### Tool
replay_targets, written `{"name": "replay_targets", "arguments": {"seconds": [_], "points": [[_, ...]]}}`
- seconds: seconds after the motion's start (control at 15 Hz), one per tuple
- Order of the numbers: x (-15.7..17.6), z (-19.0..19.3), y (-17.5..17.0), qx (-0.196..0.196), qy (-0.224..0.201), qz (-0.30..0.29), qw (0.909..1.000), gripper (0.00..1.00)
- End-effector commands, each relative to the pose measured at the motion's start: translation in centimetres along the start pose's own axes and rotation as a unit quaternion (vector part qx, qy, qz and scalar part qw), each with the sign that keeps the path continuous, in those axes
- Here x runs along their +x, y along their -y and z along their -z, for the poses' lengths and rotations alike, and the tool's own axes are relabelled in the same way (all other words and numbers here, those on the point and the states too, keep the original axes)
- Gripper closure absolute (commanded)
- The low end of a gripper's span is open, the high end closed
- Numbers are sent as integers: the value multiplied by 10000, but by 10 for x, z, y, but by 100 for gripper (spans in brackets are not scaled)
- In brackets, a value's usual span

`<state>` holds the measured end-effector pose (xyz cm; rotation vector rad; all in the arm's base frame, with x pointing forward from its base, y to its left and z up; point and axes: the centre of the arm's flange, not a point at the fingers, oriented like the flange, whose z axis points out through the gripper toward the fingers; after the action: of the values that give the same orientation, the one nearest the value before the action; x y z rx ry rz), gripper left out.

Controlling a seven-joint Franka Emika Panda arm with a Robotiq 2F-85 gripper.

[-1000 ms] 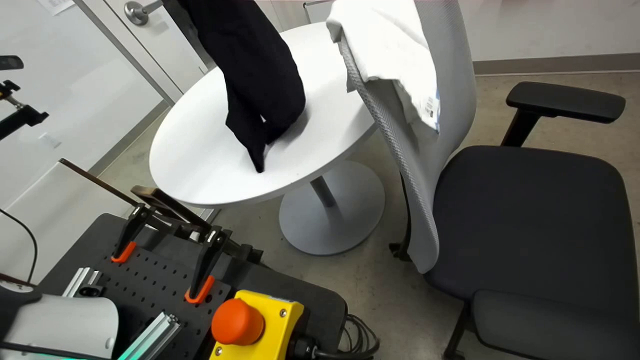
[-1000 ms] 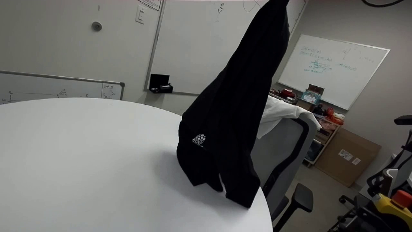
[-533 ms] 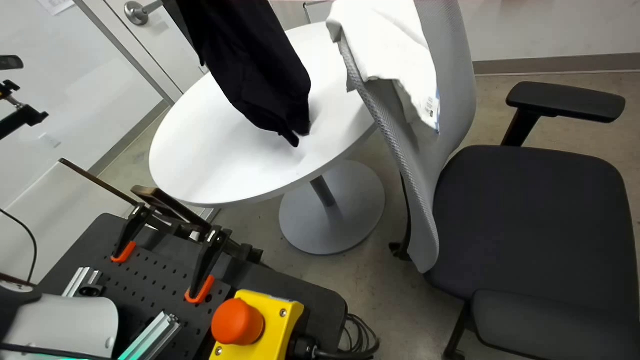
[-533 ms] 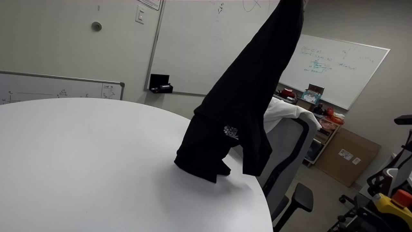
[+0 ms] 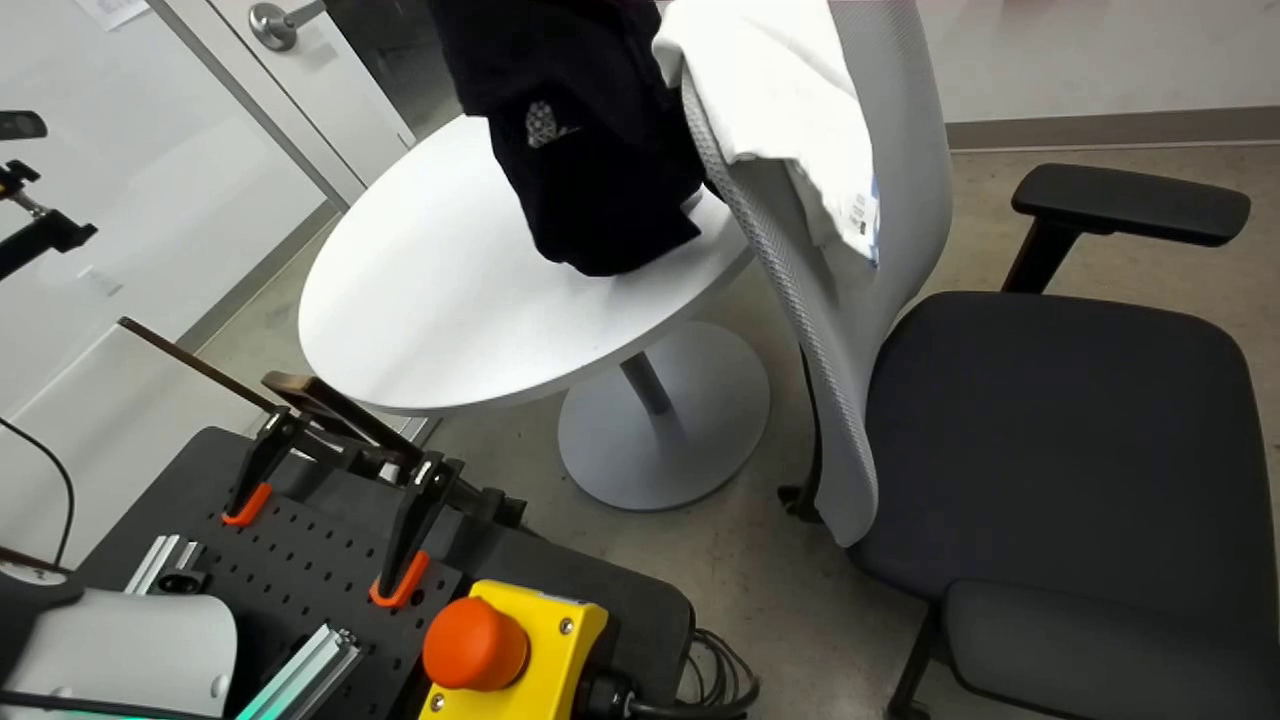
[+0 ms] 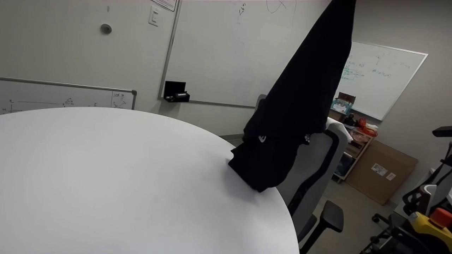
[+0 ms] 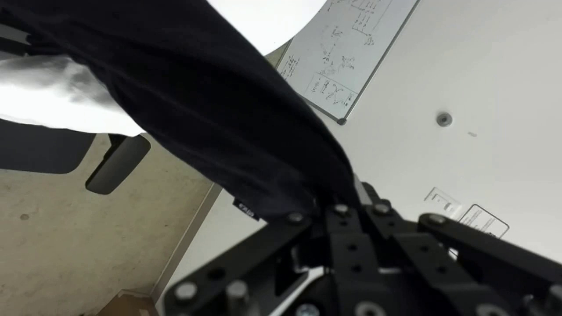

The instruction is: Get the black cloth from the table and put it on the chair's backrest

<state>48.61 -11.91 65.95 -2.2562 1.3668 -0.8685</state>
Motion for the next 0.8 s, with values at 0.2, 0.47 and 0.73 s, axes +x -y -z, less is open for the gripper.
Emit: {"name": "replay_targets", "arguments": {"seconds": [0.2,0.47,0.73], "points": [[54,35,-4,214,-235,-638,9975,99],[90,36,-28,88,-338,-1125,9930,99],[122,25,-44,-47,-430,-1573,9866,99]]}}
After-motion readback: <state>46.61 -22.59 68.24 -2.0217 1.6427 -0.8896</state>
